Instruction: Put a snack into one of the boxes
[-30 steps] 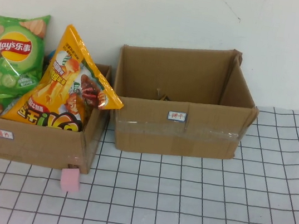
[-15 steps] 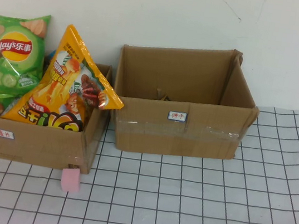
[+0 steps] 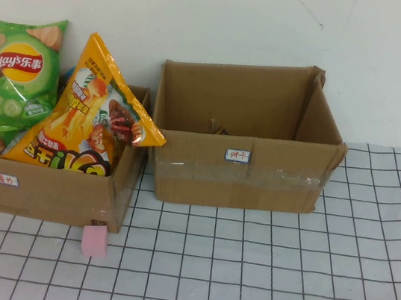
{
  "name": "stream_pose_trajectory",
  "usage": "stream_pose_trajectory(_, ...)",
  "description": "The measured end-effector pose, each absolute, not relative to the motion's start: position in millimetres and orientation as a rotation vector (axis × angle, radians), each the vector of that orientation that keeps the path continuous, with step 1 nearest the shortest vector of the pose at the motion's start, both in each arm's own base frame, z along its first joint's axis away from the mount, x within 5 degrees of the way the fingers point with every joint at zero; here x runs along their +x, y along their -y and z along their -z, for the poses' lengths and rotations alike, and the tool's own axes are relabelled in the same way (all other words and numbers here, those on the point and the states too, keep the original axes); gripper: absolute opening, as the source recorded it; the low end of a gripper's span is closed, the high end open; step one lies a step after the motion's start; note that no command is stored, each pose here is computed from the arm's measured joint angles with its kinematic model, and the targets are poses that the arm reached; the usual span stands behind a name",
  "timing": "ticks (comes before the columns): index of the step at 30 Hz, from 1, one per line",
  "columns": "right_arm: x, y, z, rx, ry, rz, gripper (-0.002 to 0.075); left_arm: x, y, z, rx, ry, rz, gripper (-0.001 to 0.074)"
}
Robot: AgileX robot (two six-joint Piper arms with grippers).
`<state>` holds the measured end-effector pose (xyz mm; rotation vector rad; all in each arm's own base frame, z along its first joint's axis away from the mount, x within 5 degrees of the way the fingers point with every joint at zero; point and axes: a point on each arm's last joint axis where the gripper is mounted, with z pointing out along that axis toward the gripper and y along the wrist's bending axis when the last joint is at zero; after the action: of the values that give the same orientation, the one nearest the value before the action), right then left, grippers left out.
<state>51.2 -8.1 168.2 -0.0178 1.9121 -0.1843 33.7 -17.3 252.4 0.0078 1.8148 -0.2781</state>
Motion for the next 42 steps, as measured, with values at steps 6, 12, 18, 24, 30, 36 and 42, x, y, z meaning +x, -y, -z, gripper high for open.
stream_pose_trajectory(6,51.2,8.1,-168.2,-0.018,-1.912,0.184,-0.0001,33.7,17.3,-252.4,0.008,-1.815,0.278,-0.0001)
stream_pose_trajectory(12,51.2,8.1,-168.2,-0.018,-1.912,0.184,-0.0001,33.7,17.3,-252.4,0.008,-1.815,0.278,-0.0001)
stream_pose_trajectory(18,51.2,8.1,-168.2,-0.018,-1.912,0.184,-0.0001,35.1,17.0,-248.1,0.005,-1.824,0.275,-0.0001)
stream_pose_trajectory(24,51.2,8.1,-168.2,-0.016,-1.912,0.183,-0.0001,42.2,4.3,-213.1,0.016,-1.883,0.061,-0.0001)
stream_pose_trajectory(30,51.2,8.1,-168.2,-0.016,-1.912,0.183,-0.0001,50.7,-0.6,-182.4,-0.008,-1.872,-0.001,-0.0001)
stream_pose_trajectory(36,51.2,8.1,-168.2,-0.016,-1.912,0.183,-0.0001,52.5,0.3,-173.9,-0.035,-1.866,0.035,-0.0001)
stream_pose_trajectory(42,51.2,8.1,-168.2,-0.014,-1.912,0.182,-0.0001,52.5,1.8,-173.9,-0.075,-1.865,0.088,-0.0001)
